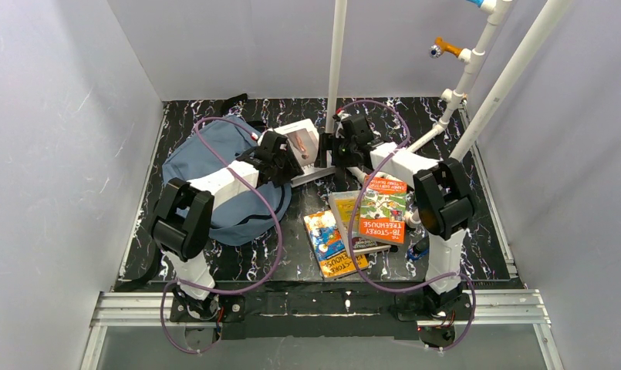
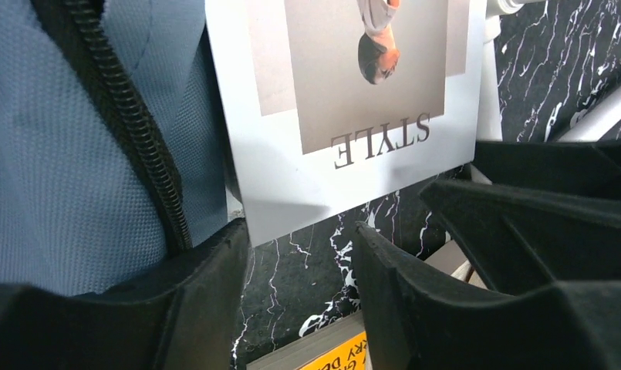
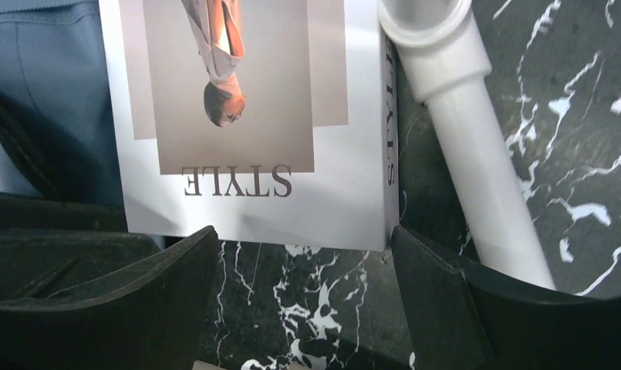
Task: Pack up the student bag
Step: Pick up the book from the center of the board, then place the book in the student bag.
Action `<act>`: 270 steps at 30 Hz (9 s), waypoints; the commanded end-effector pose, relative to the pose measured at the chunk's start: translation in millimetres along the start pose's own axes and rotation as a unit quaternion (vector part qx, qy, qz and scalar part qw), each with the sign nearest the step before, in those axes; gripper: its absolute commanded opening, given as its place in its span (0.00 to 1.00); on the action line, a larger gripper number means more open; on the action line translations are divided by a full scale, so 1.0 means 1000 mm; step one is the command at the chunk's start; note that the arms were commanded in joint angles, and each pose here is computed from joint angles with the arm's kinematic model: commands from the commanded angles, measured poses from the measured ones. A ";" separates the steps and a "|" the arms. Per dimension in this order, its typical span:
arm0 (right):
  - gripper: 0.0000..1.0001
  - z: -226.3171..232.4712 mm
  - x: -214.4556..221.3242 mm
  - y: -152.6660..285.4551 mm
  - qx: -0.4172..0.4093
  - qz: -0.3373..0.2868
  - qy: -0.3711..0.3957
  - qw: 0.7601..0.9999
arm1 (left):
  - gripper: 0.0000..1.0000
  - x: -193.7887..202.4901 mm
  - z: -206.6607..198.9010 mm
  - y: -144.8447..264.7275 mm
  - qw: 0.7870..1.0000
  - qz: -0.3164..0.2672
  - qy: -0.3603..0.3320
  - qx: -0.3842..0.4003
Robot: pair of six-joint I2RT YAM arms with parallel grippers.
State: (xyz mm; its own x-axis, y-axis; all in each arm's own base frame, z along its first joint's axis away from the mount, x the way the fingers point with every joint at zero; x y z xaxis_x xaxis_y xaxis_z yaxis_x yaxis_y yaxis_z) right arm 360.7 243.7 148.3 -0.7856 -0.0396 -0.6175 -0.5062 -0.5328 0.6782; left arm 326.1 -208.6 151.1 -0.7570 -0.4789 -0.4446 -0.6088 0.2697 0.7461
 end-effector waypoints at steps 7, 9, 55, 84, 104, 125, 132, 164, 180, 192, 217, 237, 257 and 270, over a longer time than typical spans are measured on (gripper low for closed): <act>0.85 0.000 -0.012 -0.018 -0.037 -0.014 0.042 0.998 | 0.35 -0.018 -0.011 0.005 0.997 -0.032 0.008 0.067; 0.82 0.000 -0.010 -0.020 -0.044 -0.014 0.036 0.998 | 0.34 -0.020 -0.013 0.006 0.997 -0.036 0.012 0.070; 0.98 0.026 0.004 -0.005 -0.172 -0.077 -0.544 0.817 | 0.00 -0.023 -0.017 0.038 0.986 -0.042 0.026 0.162; 0.52 0.018 0.023 -0.050 -0.257 -0.110 -0.619 0.734 | 0.00 -0.012 0.005 0.048 0.986 -0.018 0.015 0.167; 0.12 0.069 -0.003 0.019 -0.378 -0.102 -0.488 0.780 | 0.98 -0.011 0.046 0.210 0.991 -0.075 0.074 0.088; 0.09 0.148 0.021 0.077 -0.480 -0.014 -0.492 0.726 | 0.94 -0.023 0.050 0.202 0.913 -0.177 0.256 0.263; 0.18 0.152 0.037 0.084 -0.460 -0.016 -0.449 0.766 | 0.59 -0.015 0.055 0.211 0.913 -0.188 0.232 0.276; 0.98 0.108 0.053 0.143 -0.470 0.071 -0.044 0.879 | 0.00 0.024 0.051 0.283 0.882 -0.118 0.126 0.439; 0.98 0.131 0.027 0.178 -0.604 0.017 -0.130 0.786 | 0.00 0.031 0.049 0.287 0.880 -0.078 0.087 0.460; 0.51 0.128 0.029 0.176 -0.653 0.013 -0.171 0.738 | 0.02 0.033 0.051 0.266 0.900 -0.028 0.083 0.428; 0.12 0.059 0.037 0.156 -0.098 0.023 0.011 0.995 | 0.91 0.014 0.063 0.141 0.874 0.084 -0.477 -0.040; 0.12 0.051 0.049 0.151 -0.110 0.038 -0.003 0.993 | 0.28 0.008 0.059 0.136 0.849 -0.008 -0.508 -0.148; 0.11 0.097 0.073 0.130 -0.361 0.166 -0.171 0.902 | 0.00 -0.028 0.041 0.214 0.844 -0.305 -0.440 -0.041; 0.31 0.162 0.067 0.039 -0.404 0.169 -0.272 0.857 | 0.00 -0.011 0.054 0.208 0.846 -0.297 -0.442 0.004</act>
State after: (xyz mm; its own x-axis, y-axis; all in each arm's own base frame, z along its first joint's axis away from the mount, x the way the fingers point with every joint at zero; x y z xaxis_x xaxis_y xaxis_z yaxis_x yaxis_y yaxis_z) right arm 199.3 320.5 174.2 -0.9904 -0.1306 0.0445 0.1380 -0.9364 0.3226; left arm 197.6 -97.0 270.9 -0.2870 0.3659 -0.8853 -0.9288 0.1199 0.3507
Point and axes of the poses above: each gripper's point midway between its finger pads, its own y axis back along the fingers, its own z axis along the line the jaws close on, x = y × z, the point moved 10 cm from there along y, back along the fingers, and after that the axes turned 2 degrees about y, right-handed, at the moved point
